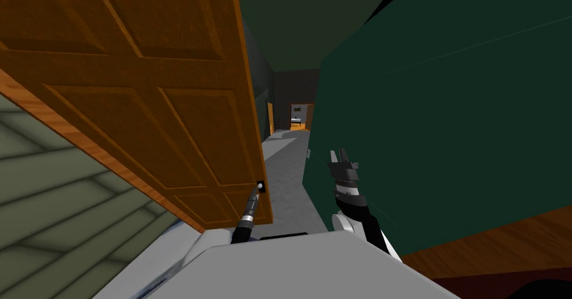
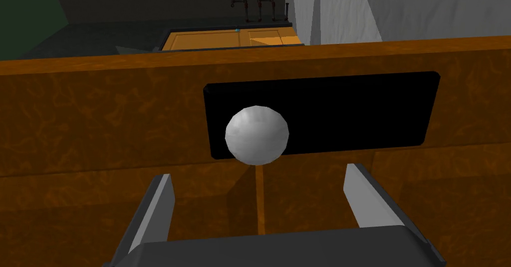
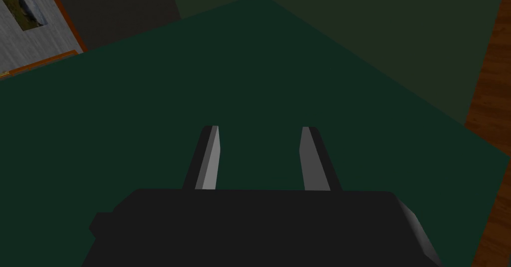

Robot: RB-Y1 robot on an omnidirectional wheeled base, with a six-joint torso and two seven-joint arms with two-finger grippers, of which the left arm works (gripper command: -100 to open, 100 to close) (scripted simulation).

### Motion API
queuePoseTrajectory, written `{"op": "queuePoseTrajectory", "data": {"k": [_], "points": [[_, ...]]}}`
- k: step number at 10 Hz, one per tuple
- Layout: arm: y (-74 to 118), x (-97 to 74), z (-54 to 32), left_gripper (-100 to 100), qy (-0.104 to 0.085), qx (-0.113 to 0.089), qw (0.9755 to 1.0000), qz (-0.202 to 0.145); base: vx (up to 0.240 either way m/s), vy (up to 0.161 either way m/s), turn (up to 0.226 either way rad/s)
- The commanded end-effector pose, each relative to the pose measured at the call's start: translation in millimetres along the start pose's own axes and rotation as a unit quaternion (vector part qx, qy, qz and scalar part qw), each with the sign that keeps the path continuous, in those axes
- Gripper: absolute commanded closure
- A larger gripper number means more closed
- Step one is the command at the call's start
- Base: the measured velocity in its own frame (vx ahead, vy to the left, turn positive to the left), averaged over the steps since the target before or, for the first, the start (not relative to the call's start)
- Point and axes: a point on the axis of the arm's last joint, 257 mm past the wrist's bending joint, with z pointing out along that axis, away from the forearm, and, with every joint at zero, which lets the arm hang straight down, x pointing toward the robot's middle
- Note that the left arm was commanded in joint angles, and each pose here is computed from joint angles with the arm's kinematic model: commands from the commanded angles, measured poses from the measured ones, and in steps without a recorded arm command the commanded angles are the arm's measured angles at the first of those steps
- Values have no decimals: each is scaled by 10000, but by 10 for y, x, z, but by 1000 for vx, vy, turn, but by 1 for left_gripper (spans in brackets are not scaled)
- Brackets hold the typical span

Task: Push the door open

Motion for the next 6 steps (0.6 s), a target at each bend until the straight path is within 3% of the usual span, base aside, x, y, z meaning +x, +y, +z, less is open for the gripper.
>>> {"op": "queuePoseTrajectory", "data": {"k": [1, 3, 4, 6], "points": [[-4, 2, 13, -100, -19, 16, 10000, -13, 191, -51, -18], [-5, 9, 16, -100, -25, 19, 10000, -23, 130, -4, -9], [-5, 9, 16, 100, -25, 19, 10000, -23, -17, -5, 6], [-5, 9, 16, 100, -25, 19, 10000, -23, -25, 0, -9]]}}
